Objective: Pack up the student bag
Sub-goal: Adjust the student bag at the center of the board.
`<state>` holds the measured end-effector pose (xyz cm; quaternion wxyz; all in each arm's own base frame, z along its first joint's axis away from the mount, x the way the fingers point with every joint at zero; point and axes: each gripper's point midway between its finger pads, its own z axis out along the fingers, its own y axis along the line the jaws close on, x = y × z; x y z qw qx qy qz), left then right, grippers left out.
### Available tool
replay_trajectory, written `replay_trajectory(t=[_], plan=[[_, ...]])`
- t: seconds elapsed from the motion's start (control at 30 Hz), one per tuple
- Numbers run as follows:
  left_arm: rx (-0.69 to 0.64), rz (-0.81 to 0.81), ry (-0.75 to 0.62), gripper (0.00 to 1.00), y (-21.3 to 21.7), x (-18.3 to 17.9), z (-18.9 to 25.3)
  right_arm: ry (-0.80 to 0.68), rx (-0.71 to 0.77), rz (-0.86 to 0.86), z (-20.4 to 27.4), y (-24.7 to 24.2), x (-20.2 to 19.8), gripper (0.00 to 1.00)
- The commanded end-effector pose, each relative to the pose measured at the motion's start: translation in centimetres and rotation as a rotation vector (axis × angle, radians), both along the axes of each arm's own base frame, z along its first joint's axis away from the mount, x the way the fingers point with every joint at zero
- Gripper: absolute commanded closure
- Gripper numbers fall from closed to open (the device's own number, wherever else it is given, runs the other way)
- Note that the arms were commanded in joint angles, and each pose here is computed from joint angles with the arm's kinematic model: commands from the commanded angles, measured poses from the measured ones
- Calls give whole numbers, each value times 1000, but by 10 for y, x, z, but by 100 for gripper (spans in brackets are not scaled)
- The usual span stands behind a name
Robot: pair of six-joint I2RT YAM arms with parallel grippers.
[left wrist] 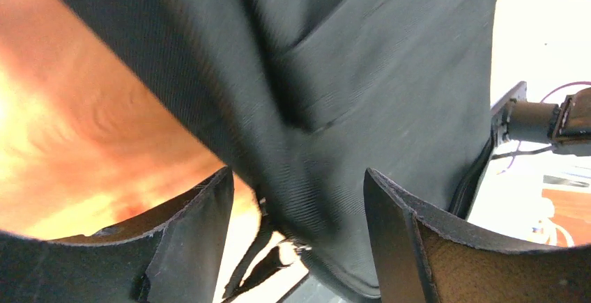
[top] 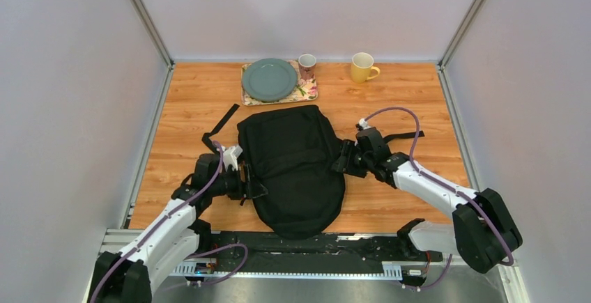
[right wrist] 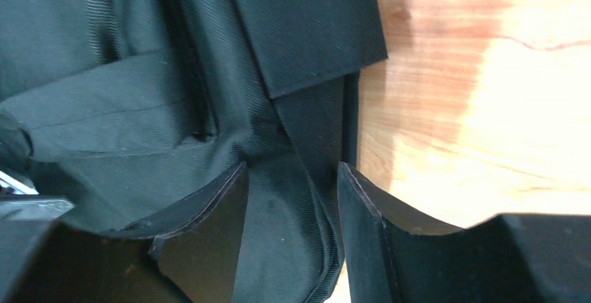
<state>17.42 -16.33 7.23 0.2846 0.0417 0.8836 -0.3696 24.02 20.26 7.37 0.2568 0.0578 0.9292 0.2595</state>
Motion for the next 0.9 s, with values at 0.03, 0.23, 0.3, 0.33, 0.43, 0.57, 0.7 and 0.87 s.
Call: replay_trajectory(t=[0.03,0.23,0.3,0.33,0.43,0.57,0.7,0.87], plan=[[-156,-6,46,24,-18,-3,-1,40,70,-54,-15,0,-12,53],[-168,-38,14,47,-32,28,17,51,161,-95,-17,4,-19,69],[-188,-88,21,61,-48,42,28,56,167,-119,-16,3,-18,73],[-193,-113,20,64,-54,47,32,57,170,-125,-15,3,-17,75],[-145,-174,39,69,-75,62,34,31,186,-151,-6,4,-9,77],[-65,-156,66,69,-77,81,32,-31,163,-170,11,1,6,73],[0,-91,58,64,-59,73,19,-55,139,-159,22,-4,19,70],[27,-39,42,60,-40,49,8,-71,102,-151,31,-12,29,64]])
